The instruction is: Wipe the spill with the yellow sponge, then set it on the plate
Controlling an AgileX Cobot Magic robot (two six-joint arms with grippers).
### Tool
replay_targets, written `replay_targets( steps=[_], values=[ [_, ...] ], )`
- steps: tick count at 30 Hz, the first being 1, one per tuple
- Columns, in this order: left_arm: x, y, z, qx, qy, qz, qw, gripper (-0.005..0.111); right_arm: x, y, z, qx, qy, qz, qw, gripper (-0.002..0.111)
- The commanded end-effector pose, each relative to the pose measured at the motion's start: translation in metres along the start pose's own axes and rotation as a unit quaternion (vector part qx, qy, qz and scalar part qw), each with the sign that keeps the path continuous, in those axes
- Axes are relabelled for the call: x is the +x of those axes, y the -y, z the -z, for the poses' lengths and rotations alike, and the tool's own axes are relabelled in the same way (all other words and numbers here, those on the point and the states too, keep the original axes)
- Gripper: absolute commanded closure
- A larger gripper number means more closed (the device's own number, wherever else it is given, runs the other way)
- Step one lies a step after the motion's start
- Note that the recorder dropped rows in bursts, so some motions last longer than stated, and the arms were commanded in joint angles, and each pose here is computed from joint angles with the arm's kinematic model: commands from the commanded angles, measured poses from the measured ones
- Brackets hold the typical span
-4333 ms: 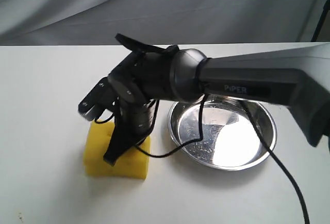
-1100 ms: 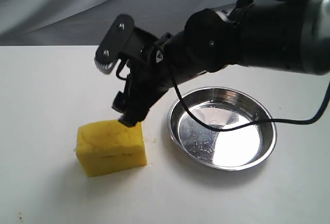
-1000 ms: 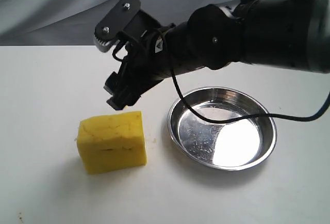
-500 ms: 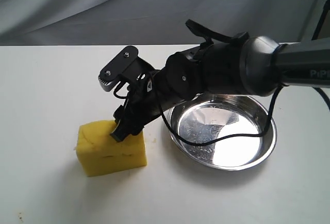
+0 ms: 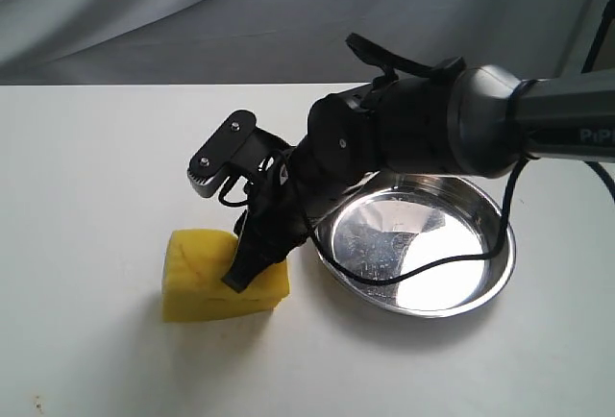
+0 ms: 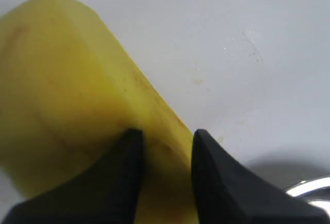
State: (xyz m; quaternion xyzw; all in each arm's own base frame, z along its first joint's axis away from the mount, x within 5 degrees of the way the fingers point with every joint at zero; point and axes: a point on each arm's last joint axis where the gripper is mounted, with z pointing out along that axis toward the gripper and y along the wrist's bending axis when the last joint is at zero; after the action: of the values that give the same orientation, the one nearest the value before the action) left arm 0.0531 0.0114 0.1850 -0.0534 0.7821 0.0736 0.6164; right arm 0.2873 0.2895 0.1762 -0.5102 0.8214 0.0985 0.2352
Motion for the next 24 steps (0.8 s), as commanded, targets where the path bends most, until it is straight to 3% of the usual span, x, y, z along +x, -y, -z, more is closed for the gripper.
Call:
replay_targets(
  steps=[1,6,19,22,24],
  values=[
    [0.000,0.000,0.000,0.002,0.003,0.002,1.000,0.107,0.007,-0.002,0.000,-0.011,-0.033,0.023,0.999,0.094],
    [0.000,0.000,0.000,0.002,0.003,0.002,1.000,0.107,0.014,-0.005,0.001,-0.033,-0.073,0.024,0.996,0.108],
    [0.000,0.000,0.000,0.002,0.003,0.002,1.000,0.107,0.031,-0.022,0.008,-0.126,-0.172,0.006,0.977,0.108],
    [0.000,0.000,0.000,0.002,0.003,0.002,1.000,0.107,0.031,-0.024,0.009,-0.136,-0.169,-0.006,0.976,0.097],
    [0.000,0.000,0.000,0.002,0.003,0.002,1.000,0.107,0.030,-0.026,0.009,-0.143,-0.165,-0.015,0.976,0.076]
  ],
)
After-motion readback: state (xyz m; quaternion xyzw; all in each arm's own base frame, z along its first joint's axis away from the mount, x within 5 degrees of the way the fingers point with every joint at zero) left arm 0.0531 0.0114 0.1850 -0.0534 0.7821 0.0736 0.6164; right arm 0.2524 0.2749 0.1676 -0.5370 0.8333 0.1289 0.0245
